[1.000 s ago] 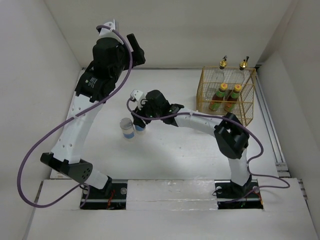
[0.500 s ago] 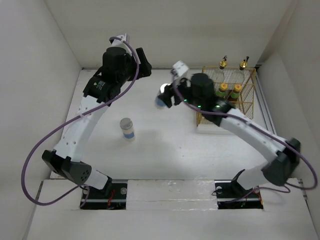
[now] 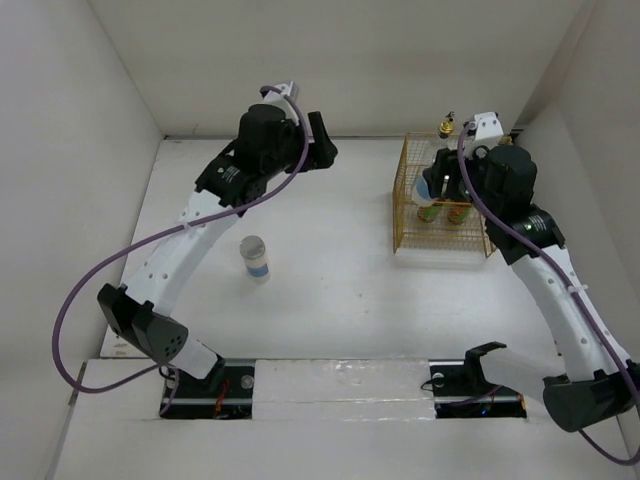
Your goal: Organize the condiment bottles
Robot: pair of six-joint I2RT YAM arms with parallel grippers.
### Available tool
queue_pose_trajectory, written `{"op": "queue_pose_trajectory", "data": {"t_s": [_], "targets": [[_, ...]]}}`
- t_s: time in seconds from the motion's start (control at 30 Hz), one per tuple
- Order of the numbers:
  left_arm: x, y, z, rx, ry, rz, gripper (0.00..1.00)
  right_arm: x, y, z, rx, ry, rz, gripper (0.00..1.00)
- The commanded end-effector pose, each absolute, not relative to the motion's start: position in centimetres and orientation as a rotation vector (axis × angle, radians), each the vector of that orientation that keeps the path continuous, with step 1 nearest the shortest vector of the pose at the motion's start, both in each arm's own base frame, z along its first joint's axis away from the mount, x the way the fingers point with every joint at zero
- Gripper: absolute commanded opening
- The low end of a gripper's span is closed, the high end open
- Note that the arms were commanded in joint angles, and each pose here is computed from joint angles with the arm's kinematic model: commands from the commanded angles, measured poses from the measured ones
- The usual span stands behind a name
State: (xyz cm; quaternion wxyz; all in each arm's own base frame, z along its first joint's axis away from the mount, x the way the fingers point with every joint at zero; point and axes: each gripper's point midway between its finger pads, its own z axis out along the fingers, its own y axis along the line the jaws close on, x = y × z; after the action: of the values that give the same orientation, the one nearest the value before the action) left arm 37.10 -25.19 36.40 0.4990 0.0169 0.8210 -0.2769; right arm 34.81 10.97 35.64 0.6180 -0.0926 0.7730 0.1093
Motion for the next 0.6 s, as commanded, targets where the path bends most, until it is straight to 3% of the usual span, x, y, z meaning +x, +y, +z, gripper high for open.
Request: {"op": "queue_pose_trajectory", "data": {"t_s": [0.0, 0.57], "targets": [[36.6, -27.6, 37.0, 0.089, 1.958, -0.716, 0.8, 34.9, 9.3, 35.9, -0.164, 1.763, 0.241, 0.13], [34.8, -30.7, 34.9, 0.168, 1.994, -0.721, 0.81, 37.8, 6.6, 27.3, -0.073, 1.871, 0.156, 0.13]]}}
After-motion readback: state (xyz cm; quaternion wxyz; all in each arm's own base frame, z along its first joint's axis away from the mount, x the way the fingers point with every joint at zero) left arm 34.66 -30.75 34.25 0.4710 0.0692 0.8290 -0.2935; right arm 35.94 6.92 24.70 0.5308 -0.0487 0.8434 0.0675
